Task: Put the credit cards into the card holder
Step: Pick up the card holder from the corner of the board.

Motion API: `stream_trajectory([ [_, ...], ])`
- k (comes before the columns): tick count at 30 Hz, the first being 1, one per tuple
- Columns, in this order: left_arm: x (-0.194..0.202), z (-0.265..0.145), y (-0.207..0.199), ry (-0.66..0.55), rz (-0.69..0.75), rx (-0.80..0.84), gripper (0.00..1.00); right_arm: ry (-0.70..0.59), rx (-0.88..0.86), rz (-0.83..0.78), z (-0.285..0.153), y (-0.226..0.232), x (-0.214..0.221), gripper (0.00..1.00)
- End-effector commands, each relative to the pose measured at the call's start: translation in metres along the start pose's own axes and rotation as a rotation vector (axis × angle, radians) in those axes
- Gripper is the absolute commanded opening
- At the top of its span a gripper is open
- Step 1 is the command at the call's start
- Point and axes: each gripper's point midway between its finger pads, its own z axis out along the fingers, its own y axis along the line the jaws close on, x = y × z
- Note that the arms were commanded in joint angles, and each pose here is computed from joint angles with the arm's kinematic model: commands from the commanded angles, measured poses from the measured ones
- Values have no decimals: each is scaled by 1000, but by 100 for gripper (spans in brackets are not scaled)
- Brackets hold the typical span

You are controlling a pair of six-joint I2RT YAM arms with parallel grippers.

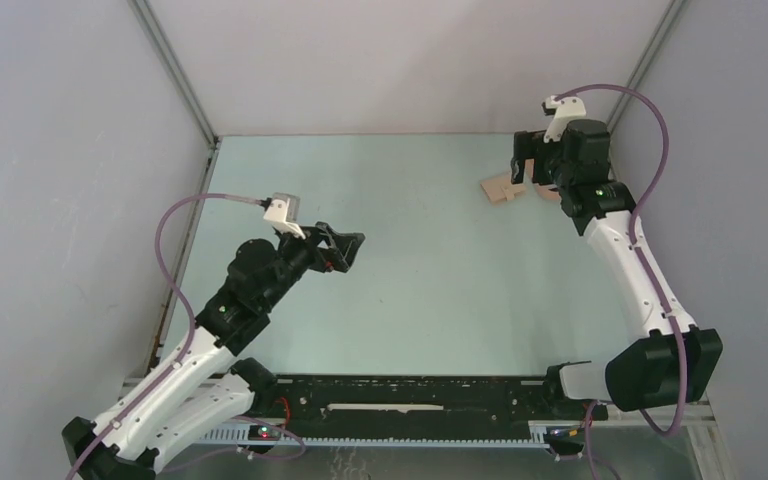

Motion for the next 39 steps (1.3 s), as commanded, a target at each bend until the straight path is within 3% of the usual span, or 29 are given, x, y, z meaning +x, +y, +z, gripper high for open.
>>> stream_trajectory([
  [1, -9, -1, -2, -4, 20, 20, 99, -42, -101, 46, -2, 12, -11, 100],
  [7, -11, -2, 2, -14, 19, 18, 100, -32, -516, 38, -10, 60, -3, 100],
  [10, -8, 2, 9, -4, 16, -5, 100, 11, -566, 97, 4, 69, 6, 100],
  [14, 15, 13, 24, 49, -11, -29, 100, 215, -588, 240, 40, 75, 50, 99],
  [22, 48, 27, 29, 60, -80, 18, 99, 422, -261, 410, 104, 38, 117, 93],
  [28, 64, 23, 29, 70, -131, 43, 98, 544, -204, 470, 128, 32, 147, 66],
  [36, 73, 17, 34, 66, -154, 34, 98, 567, -15, 522, 156, 3, 161, 64],
  [39, 77, 18, 37, 73, -160, 28, 98, 559, 98, 613, 168, -26, 168, 65],
])
